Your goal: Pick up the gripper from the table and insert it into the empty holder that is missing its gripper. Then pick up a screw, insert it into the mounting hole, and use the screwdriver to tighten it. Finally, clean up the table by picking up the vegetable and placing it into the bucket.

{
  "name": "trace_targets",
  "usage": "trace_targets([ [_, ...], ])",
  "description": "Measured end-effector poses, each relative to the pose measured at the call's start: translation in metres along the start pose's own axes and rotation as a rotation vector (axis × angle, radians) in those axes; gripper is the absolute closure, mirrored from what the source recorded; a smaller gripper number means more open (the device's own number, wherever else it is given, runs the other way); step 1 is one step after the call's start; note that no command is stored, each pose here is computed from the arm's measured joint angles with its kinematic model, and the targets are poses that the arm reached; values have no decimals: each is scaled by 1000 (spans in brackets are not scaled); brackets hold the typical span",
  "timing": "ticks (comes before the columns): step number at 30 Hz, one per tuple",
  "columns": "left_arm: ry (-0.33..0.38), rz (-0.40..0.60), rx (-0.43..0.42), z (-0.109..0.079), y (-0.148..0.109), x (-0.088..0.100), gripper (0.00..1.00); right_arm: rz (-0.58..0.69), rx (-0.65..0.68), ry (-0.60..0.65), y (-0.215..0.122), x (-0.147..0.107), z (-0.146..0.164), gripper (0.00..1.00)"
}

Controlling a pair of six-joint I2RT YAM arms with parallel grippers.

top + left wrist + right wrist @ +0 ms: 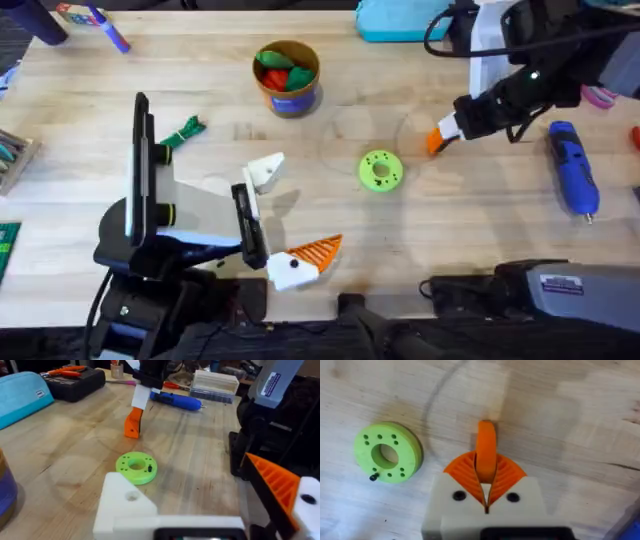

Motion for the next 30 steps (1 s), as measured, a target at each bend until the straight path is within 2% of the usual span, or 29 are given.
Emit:
trace_targets([
  [6, 0, 0, 0, 0, 0, 0, 8, 18, 39, 2, -3, -3, 5, 988],
  [12, 0, 0, 0, 0, 0, 0, 8, -4, 187, -1, -26, -5, 27, 990],
  [16, 0, 0, 0, 0, 0, 0, 8, -34, 357, -10, -41, -5, 49, 990],
  [17, 0, 0, 0, 0, 0, 0, 8, -61, 513, -20, -49, -1, 68, 990],
  [22, 0, 0, 1, 0, 0, 0, 8, -77, 794, -25, -69, 2, 97, 990],
  [25, 0, 0, 0, 0, 0, 0, 8, -55, 909, -20, -73, 3, 108, 990],
  [30, 0, 0, 0, 0, 0, 0, 8, -5, 1012, -28, -72, 2, 124, 990],
])
Point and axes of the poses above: each hand's point on the last joint's axis, 136 mm out from that joint toward the fingers, its own y axis out along the fingers, its own z axis along the line the jaws close on, x = y × z, the point moved 4 cm from there along -y, back along the fingers, and after that the axes turned 7 degrees about y, right-handed, at the moved point
